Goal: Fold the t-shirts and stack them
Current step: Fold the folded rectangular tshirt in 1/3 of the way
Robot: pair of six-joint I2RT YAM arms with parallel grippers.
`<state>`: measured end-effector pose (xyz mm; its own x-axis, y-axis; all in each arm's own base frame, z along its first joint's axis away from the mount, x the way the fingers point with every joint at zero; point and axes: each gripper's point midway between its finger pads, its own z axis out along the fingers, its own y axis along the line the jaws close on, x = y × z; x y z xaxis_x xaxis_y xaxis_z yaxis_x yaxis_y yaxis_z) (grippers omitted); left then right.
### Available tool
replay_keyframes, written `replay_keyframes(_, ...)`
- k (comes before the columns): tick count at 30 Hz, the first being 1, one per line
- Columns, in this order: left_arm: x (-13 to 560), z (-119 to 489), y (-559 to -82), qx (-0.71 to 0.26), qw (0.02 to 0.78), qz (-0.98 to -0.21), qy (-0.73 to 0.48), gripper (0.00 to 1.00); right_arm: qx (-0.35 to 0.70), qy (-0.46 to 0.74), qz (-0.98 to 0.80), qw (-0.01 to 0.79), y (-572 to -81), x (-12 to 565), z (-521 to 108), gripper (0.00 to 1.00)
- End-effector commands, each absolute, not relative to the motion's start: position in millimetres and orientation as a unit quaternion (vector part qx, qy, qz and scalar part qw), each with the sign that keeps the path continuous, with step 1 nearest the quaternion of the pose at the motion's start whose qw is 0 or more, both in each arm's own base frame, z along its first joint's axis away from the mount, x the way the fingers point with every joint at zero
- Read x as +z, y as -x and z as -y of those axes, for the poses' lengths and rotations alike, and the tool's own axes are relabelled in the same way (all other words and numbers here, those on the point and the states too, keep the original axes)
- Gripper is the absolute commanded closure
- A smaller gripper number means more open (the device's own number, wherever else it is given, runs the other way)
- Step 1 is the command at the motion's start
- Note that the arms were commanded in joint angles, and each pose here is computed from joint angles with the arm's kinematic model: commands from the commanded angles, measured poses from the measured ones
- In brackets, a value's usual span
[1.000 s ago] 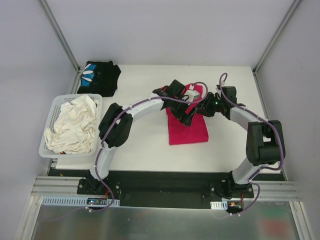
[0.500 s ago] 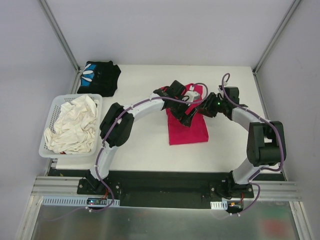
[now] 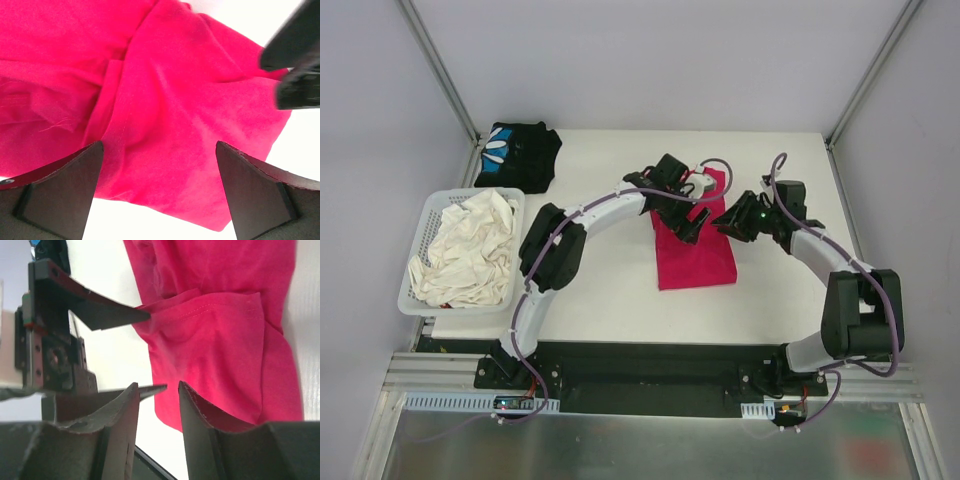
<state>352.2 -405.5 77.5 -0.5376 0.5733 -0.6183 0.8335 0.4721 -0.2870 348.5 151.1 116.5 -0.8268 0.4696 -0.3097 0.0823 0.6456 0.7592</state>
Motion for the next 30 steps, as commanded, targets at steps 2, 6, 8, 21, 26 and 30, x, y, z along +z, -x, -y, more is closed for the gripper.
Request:
replay_keyframes(2, 81, 390, -383, -0.268, 0.247, -0.833, -0.416, 0.06, 0.398, -0.138, -0.867, 0.266, -335, 135, -150, 0.60)
replay_keyframes(6, 71, 384, -397, -0.263, 0.245, -0.841, -0.405, 0.07, 0.400, -0.136, -0.870, 0.255, -327, 132, -150, 0.60)
replay_keyframes(8, 63, 381, -402, -0.261, 0.242, -0.844, -0.401, 0.07, 0.399, -0.134, -0.869, 0.259, -324, 136, -149, 0.60)
replay_keyframes(21, 146, 350, -384, -0.250, 0.286, -0.862, -0.336, 0.08, 0.386, -0.163, -0.875, 0.243, -329, 112, -130, 0.59)
replay_keyframes(26, 166, 336, -327, -0.256, 0.278, -0.869, -0.321, 0.09, 0.369, -0.176, -0.880, 0.242, -328, 96, -120, 0.59)
replay_keyframes(30, 164, 330, -290, -0.235, 0.278, -0.866, -0.343, 0.08, 0.370, -0.181, -0.880, 0.237, -315, 85, -121, 0.58)
